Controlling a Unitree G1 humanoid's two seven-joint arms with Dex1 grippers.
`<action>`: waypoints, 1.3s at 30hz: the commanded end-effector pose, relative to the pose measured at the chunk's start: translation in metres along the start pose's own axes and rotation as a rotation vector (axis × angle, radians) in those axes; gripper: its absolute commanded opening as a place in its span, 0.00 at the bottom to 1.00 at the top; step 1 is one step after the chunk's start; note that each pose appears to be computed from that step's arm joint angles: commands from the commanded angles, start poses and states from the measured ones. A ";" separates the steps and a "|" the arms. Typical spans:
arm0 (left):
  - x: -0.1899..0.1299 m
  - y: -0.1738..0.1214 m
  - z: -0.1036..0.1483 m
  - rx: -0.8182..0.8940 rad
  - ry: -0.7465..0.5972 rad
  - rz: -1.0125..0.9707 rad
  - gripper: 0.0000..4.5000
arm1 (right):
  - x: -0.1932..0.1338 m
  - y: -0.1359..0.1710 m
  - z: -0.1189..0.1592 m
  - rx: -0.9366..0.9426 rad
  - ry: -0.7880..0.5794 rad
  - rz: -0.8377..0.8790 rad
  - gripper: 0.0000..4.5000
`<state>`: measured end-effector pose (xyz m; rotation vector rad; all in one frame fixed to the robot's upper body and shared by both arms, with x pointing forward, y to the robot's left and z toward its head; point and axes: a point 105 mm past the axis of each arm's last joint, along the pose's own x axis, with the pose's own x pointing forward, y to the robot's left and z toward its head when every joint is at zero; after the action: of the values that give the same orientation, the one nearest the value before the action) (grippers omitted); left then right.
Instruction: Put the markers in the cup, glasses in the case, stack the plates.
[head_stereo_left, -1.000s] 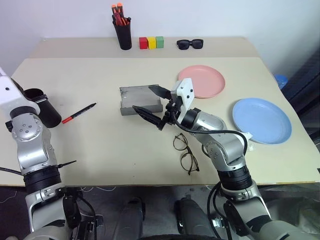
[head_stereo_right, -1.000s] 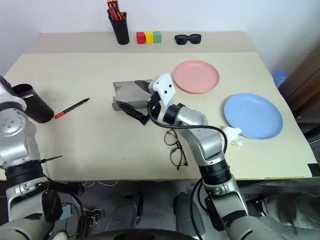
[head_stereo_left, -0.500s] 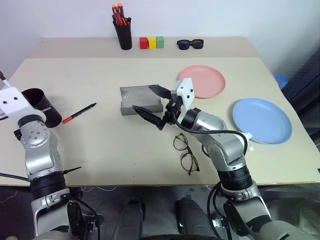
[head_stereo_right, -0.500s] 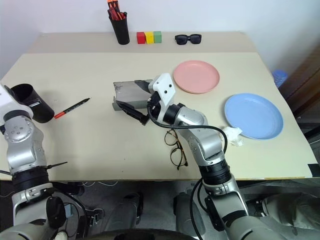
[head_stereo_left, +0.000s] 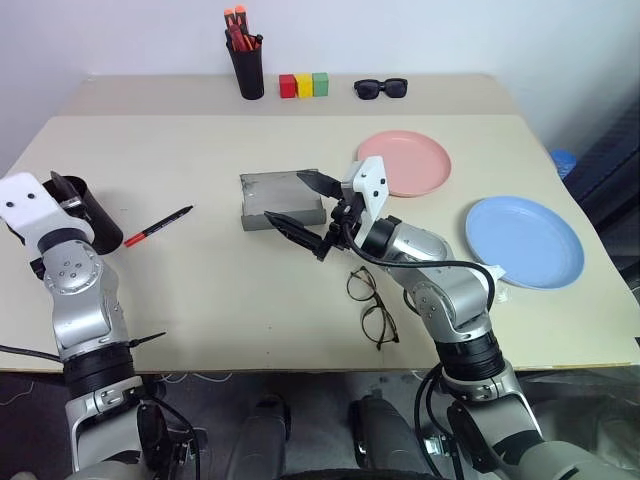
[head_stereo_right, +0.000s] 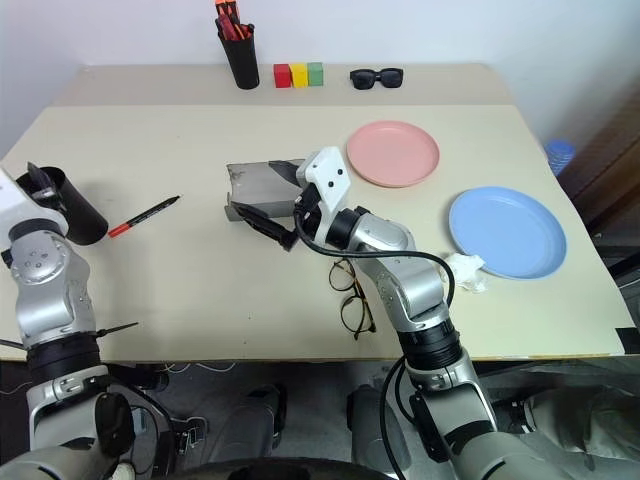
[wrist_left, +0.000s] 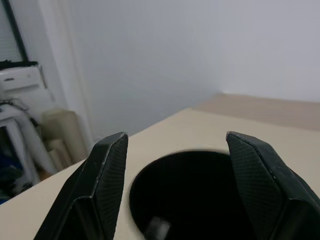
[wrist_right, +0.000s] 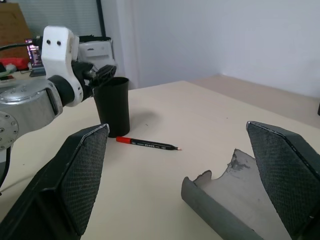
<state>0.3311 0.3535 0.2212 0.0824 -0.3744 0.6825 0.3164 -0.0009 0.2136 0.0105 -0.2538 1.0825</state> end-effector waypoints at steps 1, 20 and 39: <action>0.001 -0.033 0.052 -0.051 -0.158 -0.189 0.70 | 0.000 0.003 0.017 -0.028 -0.055 0.010 1.00; -0.020 -0.072 -0.062 0.204 0.852 -0.609 1.00 | -0.005 -0.001 0.015 -0.017 -0.050 -0.008 1.00; -0.037 -0.058 -0.091 0.249 1.085 -0.601 0.47 | -0.011 -0.001 0.009 -0.018 -0.020 -0.015 1.00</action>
<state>0.3762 0.3020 0.1310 0.0670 0.7315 0.0988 0.3197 -0.0142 0.2046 0.0110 -0.2172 1.0370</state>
